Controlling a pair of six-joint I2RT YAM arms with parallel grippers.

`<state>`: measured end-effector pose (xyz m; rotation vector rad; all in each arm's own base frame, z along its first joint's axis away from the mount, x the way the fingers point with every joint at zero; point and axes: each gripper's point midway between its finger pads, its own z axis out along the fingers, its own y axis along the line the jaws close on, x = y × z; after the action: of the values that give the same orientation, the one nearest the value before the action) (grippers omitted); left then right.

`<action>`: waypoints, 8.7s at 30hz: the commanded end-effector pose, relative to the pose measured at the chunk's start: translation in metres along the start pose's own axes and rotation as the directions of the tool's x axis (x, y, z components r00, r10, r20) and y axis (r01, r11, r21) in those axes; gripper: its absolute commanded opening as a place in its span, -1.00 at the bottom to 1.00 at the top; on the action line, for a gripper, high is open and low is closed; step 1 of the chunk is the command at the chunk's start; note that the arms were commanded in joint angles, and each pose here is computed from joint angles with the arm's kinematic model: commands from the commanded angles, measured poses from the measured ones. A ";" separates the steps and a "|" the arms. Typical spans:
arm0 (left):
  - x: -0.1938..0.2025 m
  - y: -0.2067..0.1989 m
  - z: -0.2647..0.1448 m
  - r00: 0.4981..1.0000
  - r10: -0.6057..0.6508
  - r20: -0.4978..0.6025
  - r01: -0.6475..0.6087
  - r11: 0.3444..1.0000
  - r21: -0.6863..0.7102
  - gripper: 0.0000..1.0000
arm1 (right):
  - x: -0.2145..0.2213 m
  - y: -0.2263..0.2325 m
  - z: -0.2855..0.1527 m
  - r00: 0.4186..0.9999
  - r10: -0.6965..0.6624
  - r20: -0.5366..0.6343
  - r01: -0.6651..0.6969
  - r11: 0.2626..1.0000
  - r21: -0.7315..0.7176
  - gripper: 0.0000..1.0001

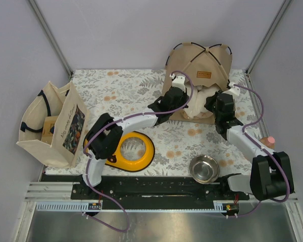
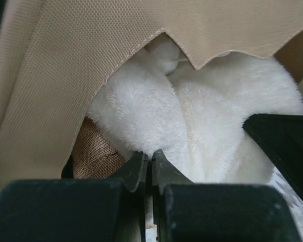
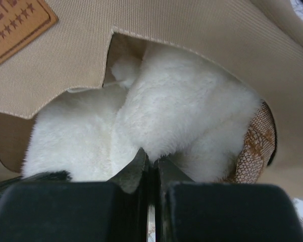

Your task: Set up the pet tent

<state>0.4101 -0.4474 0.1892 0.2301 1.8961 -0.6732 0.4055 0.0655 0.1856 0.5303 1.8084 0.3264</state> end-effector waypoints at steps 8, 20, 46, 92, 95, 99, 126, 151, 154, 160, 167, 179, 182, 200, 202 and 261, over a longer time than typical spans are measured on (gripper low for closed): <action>-0.041 -0.008 0.037 0.978 -0.038 0.207 0.036 0.999 0.014 -0.94 | -0.017 0.042 0.041 0.991 0.112 0.071 -0.098 0.980 -0.172 -0.93; -0.020 -0.005 0.016 0.993 -0.084 0.086 0.079 0.995 0.060 0.58 | -0.027 0.012 -0.002 0.998 0.030 0.046 -0.029 0.999 -0.016 0.49; -0.003 0.022 -0.076 0.968 -0.240 -0.077 0.234 0.969 -0.082 0.98 | 0.067 0.032 0.029 0.946 0.024 -0.323 -0.075 0.987 -0.144 -0.51; 0.222 -0.099 -0.224 0.855 -0.071 -0.513 0.094 0.995 0.020 0.94 | 0.034 -0.019 -0.208 0.934 -0.024 -0.355 0.005 0.999 -0.053 0.47; 0.246 -0.101 -0.215 0.844 -0.123 -0.523 0.131 0.991 -0.023 0.91 | 0.034 -0.023 -0.225 0.936 -0.017 -0.350 -0.009 0.997 -0.071 0.47; 0.261 -0.102 -0.208 0.839 -0.185 -0.511 0.192 0.981 -0.040 0.79 | 0.033 -0.029 -0.243 0.942 -0.007 -0.335 -0.024 0.996 -0.089 0.47; 0.212 -0.018 -0.189 0.863 -0.231 -0.450 0.134 0.962 -0.237 -1.00 | 0.071 -0.021 -0.243 0.894 0.007 -0.447 -0.091 0.982 -0.166 0.46; 0.092 0.043 -0.227 0.895 -0.325 -0.306 0.329 0.943 -0.037 -1.00 | 0.119 0.069 -0.202 0.762 0.009 -0.648 -0.407 0.784 -0.468 0.18; 0.088 0.042 -0.229 0.895 -0.332 -0.297 0.343 0.939 -0.014 -1.00 | 0.123 0.067 -0.200 0.753 0.005 -0.658 -0.406 0.790 -0.459 0.15; 0.086 0.040 -0.231 0.895 -0.337 -0.293 0.355 0.935 0.008 -1.00 | 0.123 0.074 -0.202 0.746 -0.017 -0.665 -0.419 0.765 -0.489 -0.03; 0.084 0.035 -0.231 0.894 -0.341 -0.292 0.367 0.929 0.039 -1.00 | 0.130 0.080 -0.208 0.718 -0.067 -0.693 -0.428 0.743 -0.515 -0.07; 0.099 0.023 -0.213 0.899 -0.295 -0.323 0.348 0.930 0.119 -1.00 | 0.169 0.057 -0.196 0.689 -0.171 -0.704 -0.271 0.840 -0.469 -0.24; 0.117 0.020 -0.201 0.884 -0.298 -0.359 0.363 0.923 0.128 -1.00 | 0.180 0.047 -0.187 0.687 -0.177 -0.705 -0.225 0.870 -0.438 -0.32; 0.163 0.017 -0.176 0.868 -0.274 -0.415 0.339 0.936 0.091 -0.09 | 0.202 0.032 -0.164 0.713 -0.184 -0.676 -0.121 0.918 -0.378 -1.00; 0.159 0.024 -0.178 0.879 -0.257 -0.401 0.308 0.949 0.065 0.18 | 0.197 0.033 -0.165 0.728 -0.180 -0.662 -0.119 0.917 -0.381 -1.00; 0.209 -0.067 -0.186 0.851 0.199 -0.486 -0.101 0.970 0.219 -0.35 | 0.213 0.008 -0.165 0.712 -0.121 -0.692 -0.111 0.953 -0.281 -1.00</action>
<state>0.1473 -0.4227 0.0630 0.7317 2.3110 -0.7106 0.1931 0.1889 0.0587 0.1671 2.4684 0.9062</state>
